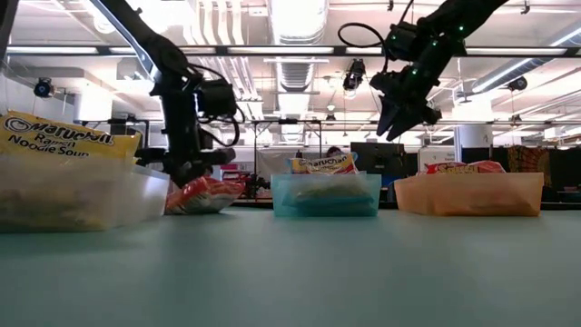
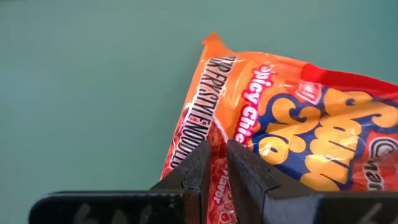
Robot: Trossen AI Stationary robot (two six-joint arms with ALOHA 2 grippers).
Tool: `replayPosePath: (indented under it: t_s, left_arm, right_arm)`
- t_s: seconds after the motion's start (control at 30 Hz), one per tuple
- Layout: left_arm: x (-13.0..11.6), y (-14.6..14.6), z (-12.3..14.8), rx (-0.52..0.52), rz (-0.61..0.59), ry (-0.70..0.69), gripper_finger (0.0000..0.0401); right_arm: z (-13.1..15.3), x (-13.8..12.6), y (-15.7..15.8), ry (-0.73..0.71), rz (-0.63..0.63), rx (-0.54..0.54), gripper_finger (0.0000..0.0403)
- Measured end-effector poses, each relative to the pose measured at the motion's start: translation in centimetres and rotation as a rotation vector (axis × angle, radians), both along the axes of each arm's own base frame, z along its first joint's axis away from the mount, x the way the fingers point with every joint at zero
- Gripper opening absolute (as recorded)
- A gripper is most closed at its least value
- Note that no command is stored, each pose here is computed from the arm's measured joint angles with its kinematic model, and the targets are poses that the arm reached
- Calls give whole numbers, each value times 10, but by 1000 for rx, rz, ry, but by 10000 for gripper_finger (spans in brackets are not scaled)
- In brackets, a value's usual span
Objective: Sort Maruchan noodles
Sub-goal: Put the orange noodle pack into the orange bin
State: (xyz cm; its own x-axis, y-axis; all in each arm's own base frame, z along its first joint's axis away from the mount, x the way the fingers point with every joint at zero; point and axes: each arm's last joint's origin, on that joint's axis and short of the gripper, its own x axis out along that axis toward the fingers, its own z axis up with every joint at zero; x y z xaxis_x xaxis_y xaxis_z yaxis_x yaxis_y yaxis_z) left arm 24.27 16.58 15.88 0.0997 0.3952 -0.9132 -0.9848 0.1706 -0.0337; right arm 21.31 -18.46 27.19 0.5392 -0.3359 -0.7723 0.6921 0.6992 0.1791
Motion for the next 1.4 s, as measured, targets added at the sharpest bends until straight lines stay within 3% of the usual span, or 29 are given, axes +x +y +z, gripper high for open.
replayPosePath:
  t_s: [0.17,0.37,0.57,1.0,1.17,1.4]
  left_arm:
    - [5,-6,-3,-53,-24,-15,37]
    - [17,-21,1,-234,-167,-140,37]
    - [31,-46,2,-314,-259,-180,37]
    - [60,-108,6,-348,-341,-276,37]
    - [69,-115,10,-326,-375,-347,37]
    - [61,-117,19,-286,-499,-296,37]
  right_arm:
    - [0,0,0,0,1,1,169]
    - [0,0,0,1,2,2,169]
    - [0,0,0,1,1,2,169]
    - [0,0,0,5,12,-4,169]
    - [0,1,1,4,19,-1,169]
    - [-3,4,11,51,89,3,169]
